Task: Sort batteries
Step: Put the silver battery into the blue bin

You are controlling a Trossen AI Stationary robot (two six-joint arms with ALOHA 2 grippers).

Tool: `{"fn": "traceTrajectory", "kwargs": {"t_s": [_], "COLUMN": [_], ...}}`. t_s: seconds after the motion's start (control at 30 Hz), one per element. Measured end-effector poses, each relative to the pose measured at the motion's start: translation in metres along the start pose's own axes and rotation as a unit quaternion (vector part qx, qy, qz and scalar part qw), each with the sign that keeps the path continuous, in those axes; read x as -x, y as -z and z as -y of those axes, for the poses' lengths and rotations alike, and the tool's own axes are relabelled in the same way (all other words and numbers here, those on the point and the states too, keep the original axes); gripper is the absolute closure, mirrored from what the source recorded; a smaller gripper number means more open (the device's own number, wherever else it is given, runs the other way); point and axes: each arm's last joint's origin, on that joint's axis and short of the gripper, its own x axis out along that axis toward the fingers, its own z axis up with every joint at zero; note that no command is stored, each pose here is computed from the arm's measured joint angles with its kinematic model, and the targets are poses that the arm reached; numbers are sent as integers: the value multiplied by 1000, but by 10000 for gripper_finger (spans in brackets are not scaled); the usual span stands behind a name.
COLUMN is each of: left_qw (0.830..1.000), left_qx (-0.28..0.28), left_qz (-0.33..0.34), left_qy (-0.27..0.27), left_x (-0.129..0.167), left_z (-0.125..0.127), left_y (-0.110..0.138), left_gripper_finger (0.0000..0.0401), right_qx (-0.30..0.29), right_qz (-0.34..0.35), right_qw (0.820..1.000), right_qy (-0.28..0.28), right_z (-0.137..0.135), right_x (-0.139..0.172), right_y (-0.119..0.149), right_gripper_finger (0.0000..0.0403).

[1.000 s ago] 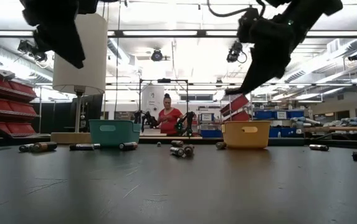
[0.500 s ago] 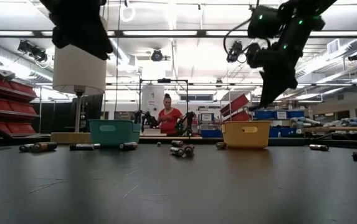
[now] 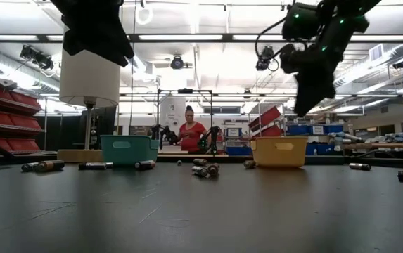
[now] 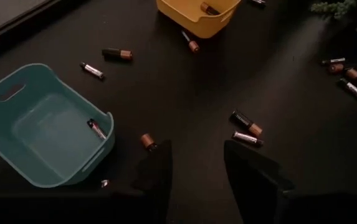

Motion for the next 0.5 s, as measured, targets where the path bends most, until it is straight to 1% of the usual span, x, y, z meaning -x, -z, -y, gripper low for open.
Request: {"fn": "traceTrajectory", "kwargs": {"t_s": [0.07,0.13,0.2,0.27,0.33,0.4,0.5], "left_qw": [1000,1000,1000,999,999,999,999], "left_qx": [-1,-2,-14,-25,-34,-40,-40], "left_qz": [-7,-13,-17,-17,-17,-17,-18], "left_qy": [6,11,12,12,13,13,13], "left_x": [0,0,0,0,0,0,0], "left_z": [0,0,0,0,0,0,0], "left_y": [0,1,1,1,1,1,1], "left_gripper_finger": [245,245,245,245,245,245,245], "right_qx": [14,44,71,80,69,44,22], "right_qz": [-33,-82,-137,-195,-259,-313,-356], "right_qw": [999,996,988,978,963,949,934], "right_qy": [-2,5,4,-6,-12,-14,-10], "right_z": [1,1,1,1,3,4,7], "right_x": [15,29,38,42,39,33,22], "right_y": [5,12,18,25,34,43,58], "right_gripper_finger": [267,267,264,256,242,225,199]}}
